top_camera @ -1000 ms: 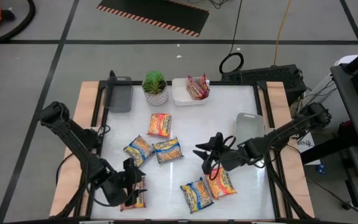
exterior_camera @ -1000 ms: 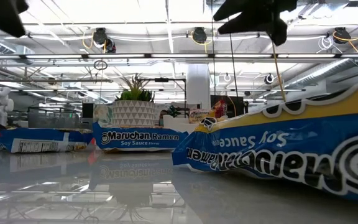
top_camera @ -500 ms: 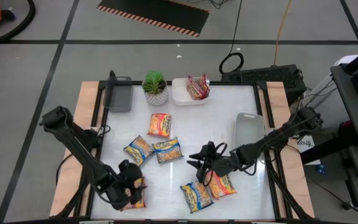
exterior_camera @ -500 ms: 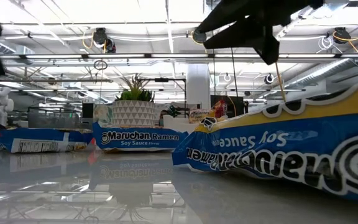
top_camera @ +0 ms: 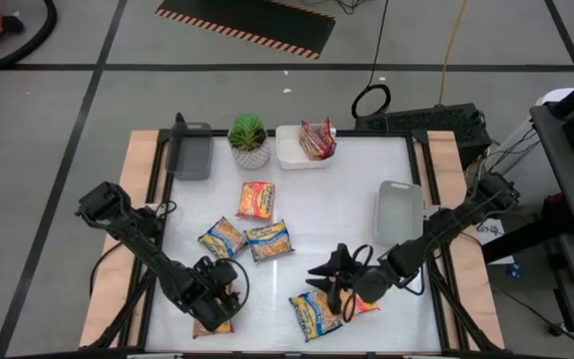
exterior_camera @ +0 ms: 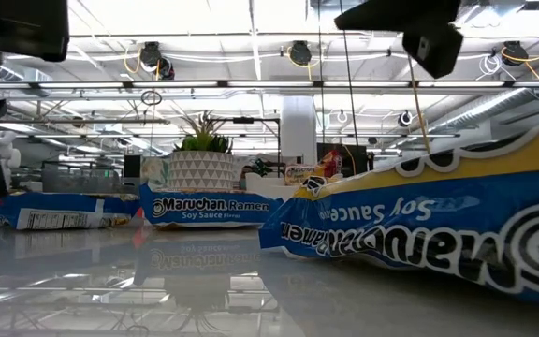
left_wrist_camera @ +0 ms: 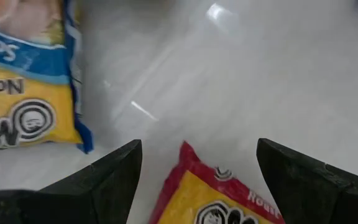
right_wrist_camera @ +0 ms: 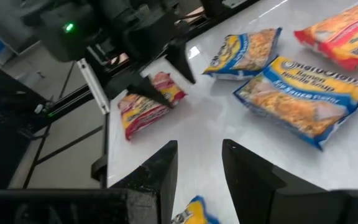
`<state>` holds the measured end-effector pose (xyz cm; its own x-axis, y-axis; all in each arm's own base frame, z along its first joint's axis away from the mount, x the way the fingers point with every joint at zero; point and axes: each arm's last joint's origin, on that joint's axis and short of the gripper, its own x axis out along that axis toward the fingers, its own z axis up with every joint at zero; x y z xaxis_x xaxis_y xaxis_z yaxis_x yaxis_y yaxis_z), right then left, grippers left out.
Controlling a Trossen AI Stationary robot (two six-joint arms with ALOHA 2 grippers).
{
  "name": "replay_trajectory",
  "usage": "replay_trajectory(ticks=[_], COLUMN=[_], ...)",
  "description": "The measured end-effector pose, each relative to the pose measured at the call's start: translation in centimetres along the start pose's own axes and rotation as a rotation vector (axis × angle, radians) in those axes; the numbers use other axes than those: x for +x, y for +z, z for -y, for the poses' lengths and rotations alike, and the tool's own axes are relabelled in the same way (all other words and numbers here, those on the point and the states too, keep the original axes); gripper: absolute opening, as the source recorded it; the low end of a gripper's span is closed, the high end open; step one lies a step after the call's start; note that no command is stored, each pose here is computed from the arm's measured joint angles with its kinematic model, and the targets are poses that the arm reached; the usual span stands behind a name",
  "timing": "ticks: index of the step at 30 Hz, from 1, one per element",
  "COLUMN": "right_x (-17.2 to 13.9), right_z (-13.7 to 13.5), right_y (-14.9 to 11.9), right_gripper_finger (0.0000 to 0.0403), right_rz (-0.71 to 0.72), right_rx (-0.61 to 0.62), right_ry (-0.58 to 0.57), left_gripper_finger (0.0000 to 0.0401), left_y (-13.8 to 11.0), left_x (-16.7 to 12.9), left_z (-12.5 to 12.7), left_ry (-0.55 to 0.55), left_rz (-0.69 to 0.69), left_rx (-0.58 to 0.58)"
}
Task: Sort Maruchan noodles
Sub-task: Put the red noodle pack into the white bin
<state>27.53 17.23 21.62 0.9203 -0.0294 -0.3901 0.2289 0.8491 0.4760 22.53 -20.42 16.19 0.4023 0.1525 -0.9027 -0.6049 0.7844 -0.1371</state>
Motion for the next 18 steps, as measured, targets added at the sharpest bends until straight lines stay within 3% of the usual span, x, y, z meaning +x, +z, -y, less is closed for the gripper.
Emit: replay_trajectory(ticks=[18], right_x=[-1.9], right_z=[-1.8], right_y=[-1.7], right_gripper_finger=[0.0121], right_rz=[0.067], right_rx=[0.005], right_ry=[0.002], left_gripper_finger=[0.0321], left_y=[-2.1], left_x=[2.4], left_z=[0.3], left_ry=[0.075], left_rz=[0.009], left_rx=[0.013])
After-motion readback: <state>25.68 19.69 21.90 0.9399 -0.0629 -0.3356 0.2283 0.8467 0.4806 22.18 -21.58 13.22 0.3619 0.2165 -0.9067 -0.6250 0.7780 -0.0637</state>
